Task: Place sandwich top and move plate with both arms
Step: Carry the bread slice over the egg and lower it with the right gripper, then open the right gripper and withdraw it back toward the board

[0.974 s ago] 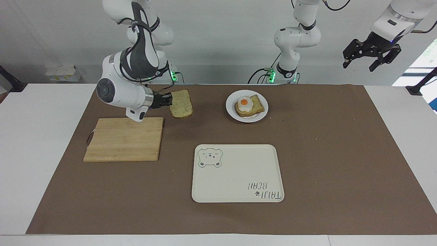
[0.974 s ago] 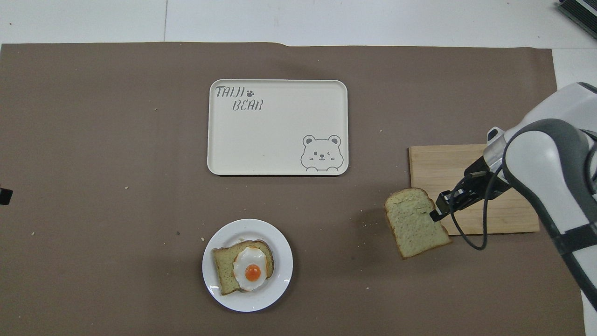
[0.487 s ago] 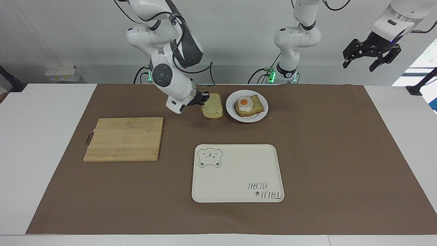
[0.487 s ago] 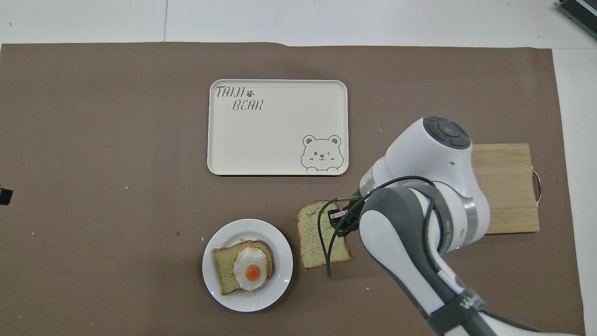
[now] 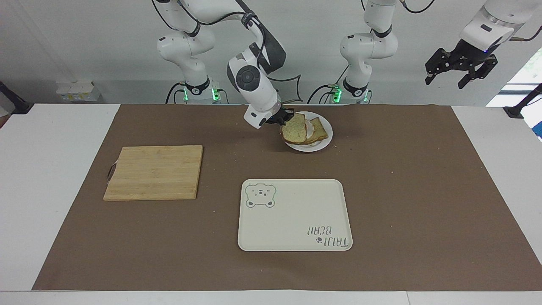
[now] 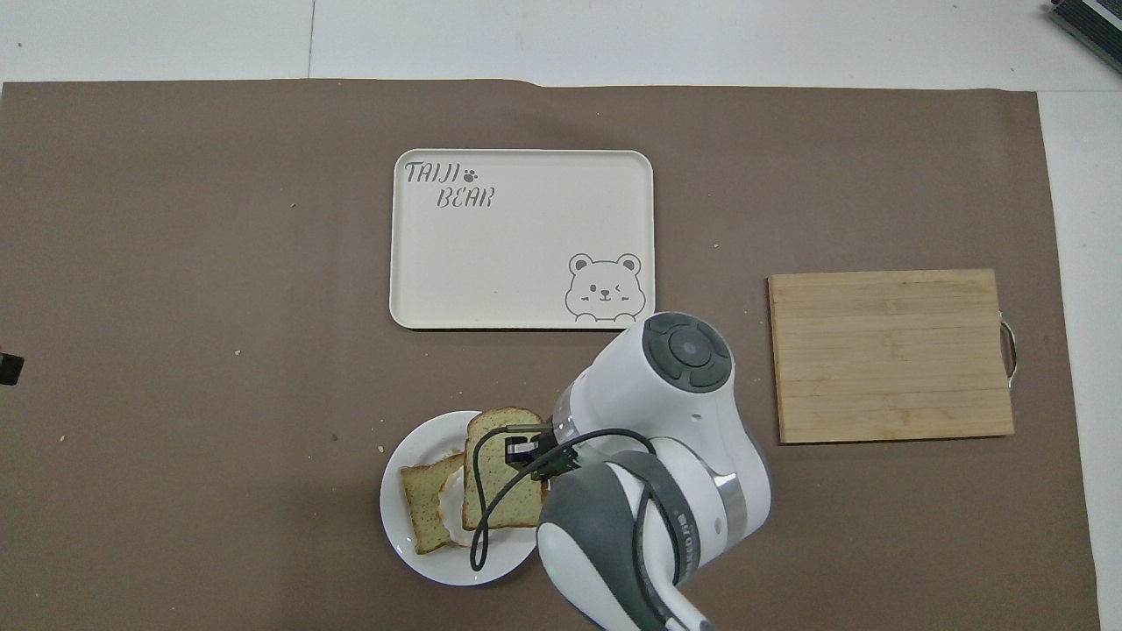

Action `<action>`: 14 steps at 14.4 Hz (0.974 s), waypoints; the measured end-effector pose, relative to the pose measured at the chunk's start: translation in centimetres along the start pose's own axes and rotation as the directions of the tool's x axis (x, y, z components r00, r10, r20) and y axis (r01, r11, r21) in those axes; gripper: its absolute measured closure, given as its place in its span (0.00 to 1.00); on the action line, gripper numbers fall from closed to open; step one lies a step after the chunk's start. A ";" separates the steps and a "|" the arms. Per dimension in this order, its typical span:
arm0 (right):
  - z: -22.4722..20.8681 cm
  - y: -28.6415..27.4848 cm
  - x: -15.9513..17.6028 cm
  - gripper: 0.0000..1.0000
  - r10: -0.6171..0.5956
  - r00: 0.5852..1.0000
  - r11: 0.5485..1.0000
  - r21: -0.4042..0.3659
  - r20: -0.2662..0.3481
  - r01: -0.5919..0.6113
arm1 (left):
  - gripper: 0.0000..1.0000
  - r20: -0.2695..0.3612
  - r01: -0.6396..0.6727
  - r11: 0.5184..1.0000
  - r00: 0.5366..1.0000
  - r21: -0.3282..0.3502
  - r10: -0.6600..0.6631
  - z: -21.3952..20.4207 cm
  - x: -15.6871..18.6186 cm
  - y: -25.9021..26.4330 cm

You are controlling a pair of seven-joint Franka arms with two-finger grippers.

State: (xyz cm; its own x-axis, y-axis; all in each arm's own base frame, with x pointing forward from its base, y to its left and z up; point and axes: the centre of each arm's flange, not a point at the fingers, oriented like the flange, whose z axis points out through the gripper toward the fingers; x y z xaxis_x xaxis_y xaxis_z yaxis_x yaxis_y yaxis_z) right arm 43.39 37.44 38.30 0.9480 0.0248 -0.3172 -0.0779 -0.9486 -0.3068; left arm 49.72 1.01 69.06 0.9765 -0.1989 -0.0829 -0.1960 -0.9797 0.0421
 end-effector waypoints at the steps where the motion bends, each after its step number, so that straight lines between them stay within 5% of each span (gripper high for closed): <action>1: 1.2 -0.7 -0.4 0.94 -0.001 1.000 1.000 -0.005 -0.003 0.001 | 0.00 0.000 0.000 1.000 1.000 0.000 0.000 0.0 0.0 0.0; 7: 5.0 -0.8 0.6 0.93 0.015 1.000 1.000 -0.010 -0.027 -0.015 | 0.00 0.000 0.000 1.000 1.000 0.000 0.000 0.0 0.0 0.0; 10: 4.9 -0.4 1.0 0.69 -0.011 0.999 1.000 -0.025 -0.036 0.010 | 0.00 0.000 0.000 1.000 1.000 0.000 0.000 0.0 0.0 0.0; 14: 3.9 1.2 2.5 0.27 -0.132 0.986 0.979 -0.166 -0.102 0.114 | 0.00 0.000 0.000 1.000 1.000 0.000 0.000 0.0 0.0 0.0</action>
State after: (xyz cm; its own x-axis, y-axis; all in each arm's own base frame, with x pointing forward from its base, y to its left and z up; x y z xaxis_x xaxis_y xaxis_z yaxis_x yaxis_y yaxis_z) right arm 44.42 37.60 33.62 0.9766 0.1174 -0.1803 0.0831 -0.9787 -0.1876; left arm 49.72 1.01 69.07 0.9765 -0.1989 -0.0830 -0.1960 -0.9797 0.0422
